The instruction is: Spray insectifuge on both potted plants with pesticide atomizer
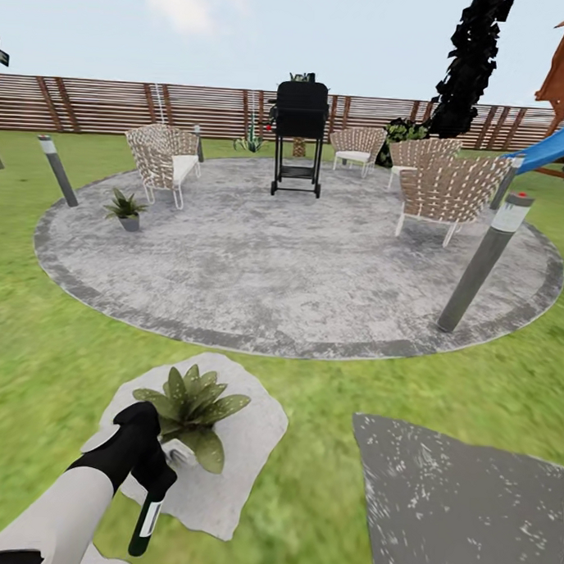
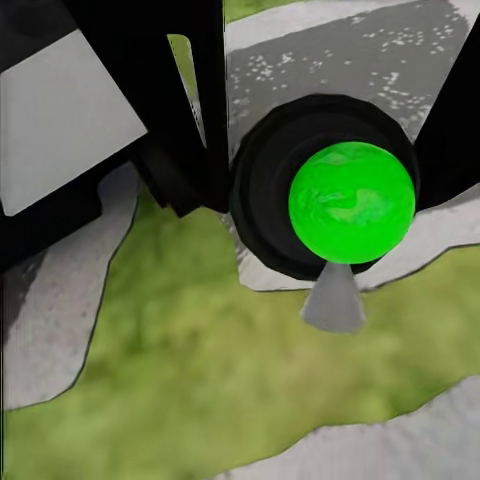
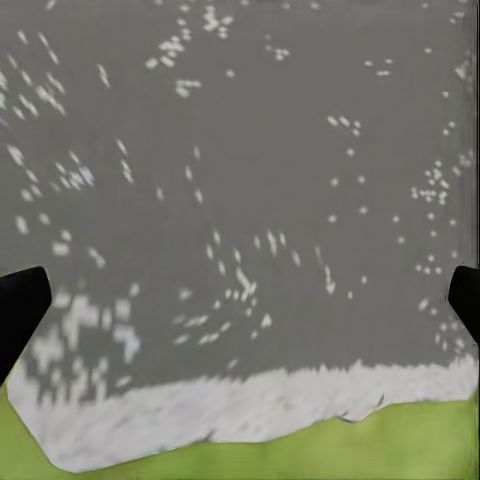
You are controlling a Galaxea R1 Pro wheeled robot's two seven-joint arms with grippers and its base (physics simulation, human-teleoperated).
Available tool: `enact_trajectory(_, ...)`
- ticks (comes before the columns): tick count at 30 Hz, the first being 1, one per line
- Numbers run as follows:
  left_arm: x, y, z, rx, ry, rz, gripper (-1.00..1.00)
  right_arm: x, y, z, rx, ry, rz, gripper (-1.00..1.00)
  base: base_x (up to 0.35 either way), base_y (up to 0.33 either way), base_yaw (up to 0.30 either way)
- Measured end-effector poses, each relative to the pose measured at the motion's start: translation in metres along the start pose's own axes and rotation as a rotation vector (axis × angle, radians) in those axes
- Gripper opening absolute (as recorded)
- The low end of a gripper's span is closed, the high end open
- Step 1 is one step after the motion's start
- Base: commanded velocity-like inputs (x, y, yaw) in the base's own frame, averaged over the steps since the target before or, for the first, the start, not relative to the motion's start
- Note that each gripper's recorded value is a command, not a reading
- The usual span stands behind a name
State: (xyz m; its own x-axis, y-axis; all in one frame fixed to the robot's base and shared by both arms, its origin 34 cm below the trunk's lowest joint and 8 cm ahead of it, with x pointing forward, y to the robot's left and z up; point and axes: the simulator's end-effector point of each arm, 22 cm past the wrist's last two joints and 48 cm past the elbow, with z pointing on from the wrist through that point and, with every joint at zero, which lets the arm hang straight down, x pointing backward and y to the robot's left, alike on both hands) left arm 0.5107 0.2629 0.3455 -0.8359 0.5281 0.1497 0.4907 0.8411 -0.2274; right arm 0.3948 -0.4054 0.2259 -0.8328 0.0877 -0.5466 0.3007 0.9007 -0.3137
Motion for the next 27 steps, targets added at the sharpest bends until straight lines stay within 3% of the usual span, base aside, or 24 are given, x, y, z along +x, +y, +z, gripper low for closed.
enact_trajectory(6,0.000,0.002,-0.001,-0.007,-0.002,0.000,-1.00,0.000,0.000,0.000,0.000,0.000,0.000,1.00,0.008,-0.268,0.249)
enact_trajectory(10,0.002,0.017,-0.001,-0.072,0.001,-0.003,-1.00,0.000,0.000,0.000,0.000,0.000,-0.001,1.00,0.000,-0.270,0.276)
enact_trajectory(14,0.001,0.020,-0.001,-0.089,0.000,-0.003,-1.00,0.000,0.000,0.000,0.000,0.000,-0.001,1.00,0.000,-0.272,0.259)
enact_trajectory(19,0.003,0.020,0.001,-0.090,0.005,-0.005,-1.00,0.000,0.000,0.000,0.000,-0.001,0.000,1.00,0.063,-0.265,0.049)
enact_trajectory(24,0.024,0.021,0.016,-0.046,-0.002,-0.083,-1.00,0.000,0.000,0.000,-0.001,0.000,0.000,1.00,0.086,-0.084,0.085)
enact_trajectory(27,0.026,0.029,0.015,-0.059,-0.021,-0.114,-1.00,0.000,0.000,0.000,-0.001,0.000,-0.001,1.00,0.008,-0.008,0.250)
